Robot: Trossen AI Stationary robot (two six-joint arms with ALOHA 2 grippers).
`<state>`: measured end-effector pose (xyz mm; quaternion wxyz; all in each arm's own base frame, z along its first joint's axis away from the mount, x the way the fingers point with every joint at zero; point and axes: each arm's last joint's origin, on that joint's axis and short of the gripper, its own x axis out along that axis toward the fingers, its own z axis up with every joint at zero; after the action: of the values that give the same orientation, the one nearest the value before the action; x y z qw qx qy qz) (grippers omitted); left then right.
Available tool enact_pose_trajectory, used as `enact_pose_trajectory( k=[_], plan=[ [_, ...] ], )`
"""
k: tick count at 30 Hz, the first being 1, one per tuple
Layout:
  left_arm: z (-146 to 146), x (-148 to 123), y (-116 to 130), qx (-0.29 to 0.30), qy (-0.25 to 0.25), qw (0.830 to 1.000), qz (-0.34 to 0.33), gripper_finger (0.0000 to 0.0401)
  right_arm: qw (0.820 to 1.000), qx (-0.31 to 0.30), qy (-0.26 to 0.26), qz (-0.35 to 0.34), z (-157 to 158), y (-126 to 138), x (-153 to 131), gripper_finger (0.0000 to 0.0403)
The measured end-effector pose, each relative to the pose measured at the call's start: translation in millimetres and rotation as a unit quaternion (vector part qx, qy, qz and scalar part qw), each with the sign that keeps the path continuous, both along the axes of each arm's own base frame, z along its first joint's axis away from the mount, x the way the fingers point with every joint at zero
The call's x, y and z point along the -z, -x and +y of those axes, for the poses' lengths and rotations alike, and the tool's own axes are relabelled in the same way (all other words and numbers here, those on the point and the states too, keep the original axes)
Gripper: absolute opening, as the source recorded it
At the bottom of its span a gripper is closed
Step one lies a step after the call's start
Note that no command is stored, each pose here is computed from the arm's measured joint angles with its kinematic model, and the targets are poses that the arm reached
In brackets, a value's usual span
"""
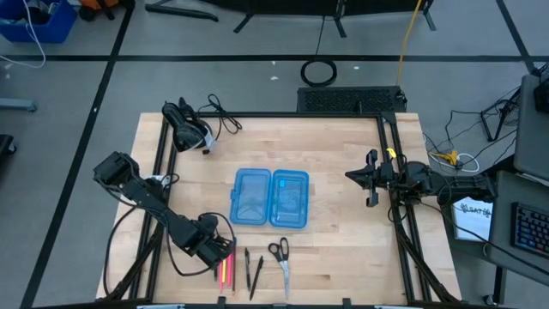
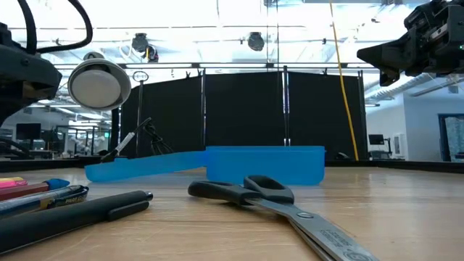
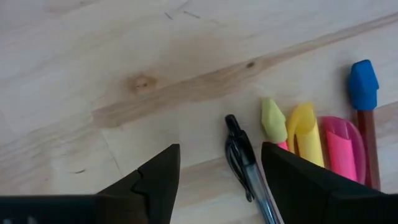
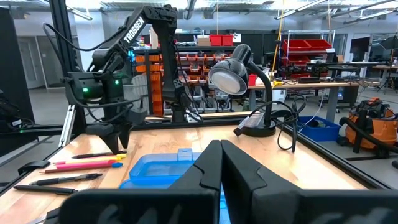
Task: Pick & place school supplies into a supply box
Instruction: Put the left transparent black pen into the supply box
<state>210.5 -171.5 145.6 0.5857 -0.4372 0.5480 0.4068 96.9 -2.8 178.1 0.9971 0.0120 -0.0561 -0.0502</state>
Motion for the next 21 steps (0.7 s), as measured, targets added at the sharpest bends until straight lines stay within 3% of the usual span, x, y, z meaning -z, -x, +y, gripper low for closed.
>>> enact_pose_trajectory(
  k=[21],
  plan=[
    [10,21,-10,0.01,0.019,0.999,0.028,0.023,1.0,-0.001,-0.005,0.004,0,0,1,0.0]
  ],
)
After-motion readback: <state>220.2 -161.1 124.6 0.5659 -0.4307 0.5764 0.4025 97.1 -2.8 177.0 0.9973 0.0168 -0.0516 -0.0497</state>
